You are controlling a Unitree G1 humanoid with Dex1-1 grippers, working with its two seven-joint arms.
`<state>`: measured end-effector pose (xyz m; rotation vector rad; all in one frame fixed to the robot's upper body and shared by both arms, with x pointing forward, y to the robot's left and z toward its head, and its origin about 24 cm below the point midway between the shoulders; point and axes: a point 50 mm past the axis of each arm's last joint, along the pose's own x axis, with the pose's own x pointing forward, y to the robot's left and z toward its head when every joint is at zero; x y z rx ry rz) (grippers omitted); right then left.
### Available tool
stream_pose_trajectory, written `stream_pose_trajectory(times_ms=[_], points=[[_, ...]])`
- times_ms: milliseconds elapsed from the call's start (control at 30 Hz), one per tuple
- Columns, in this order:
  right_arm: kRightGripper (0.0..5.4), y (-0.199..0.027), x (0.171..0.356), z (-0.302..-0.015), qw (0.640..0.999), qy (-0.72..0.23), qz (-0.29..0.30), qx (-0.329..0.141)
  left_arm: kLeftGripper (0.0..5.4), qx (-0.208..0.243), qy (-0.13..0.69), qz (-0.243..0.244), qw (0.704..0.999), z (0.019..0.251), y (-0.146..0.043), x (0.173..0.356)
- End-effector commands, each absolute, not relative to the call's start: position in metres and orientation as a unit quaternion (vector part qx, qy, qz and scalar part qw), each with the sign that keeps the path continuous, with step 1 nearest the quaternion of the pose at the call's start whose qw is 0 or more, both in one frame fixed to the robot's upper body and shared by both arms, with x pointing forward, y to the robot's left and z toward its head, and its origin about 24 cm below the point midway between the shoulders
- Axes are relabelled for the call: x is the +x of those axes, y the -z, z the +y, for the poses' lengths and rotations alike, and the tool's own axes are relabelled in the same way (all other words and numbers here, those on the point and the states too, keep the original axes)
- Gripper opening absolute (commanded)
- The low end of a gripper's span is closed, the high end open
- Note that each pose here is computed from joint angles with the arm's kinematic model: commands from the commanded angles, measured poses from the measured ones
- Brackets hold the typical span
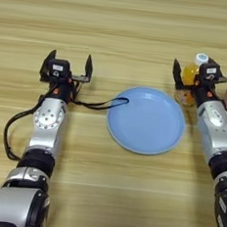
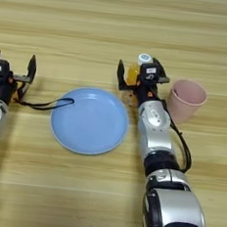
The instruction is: Move the objects on the table
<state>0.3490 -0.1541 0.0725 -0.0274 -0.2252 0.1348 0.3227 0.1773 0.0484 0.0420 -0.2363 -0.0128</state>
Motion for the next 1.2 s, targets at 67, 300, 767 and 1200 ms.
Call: stream_pose_trajectory(times_ms=[67,300,767,1200], points=[[5.37,-0.084,0.346,-0.152,0.987,-0.071,-0.144,-0.003,5.40,0.024,0.006,-0.117,0.993,0.180,-0.048,0.323],[5.37,-0.109,0.340,-0.158,0.978,-0.066,-0.199,-0.012,5.40,0.024,0.007,-0.116,0.993,0.180,-0.048,0.323],[5.37,-0.121,0.296,-0.193,0.975,-0.025,-0.217,-0.034,5.40,0.023,0.007,-0.118,0.993,0.177,-0.048,0.323],[5.37,-0.119,0.231,-0.227,0.985,-0.010,-0.151,-0.080,5.40,0.021,0.008,-0.118,0.993,0.170,-0.049,0.325]])
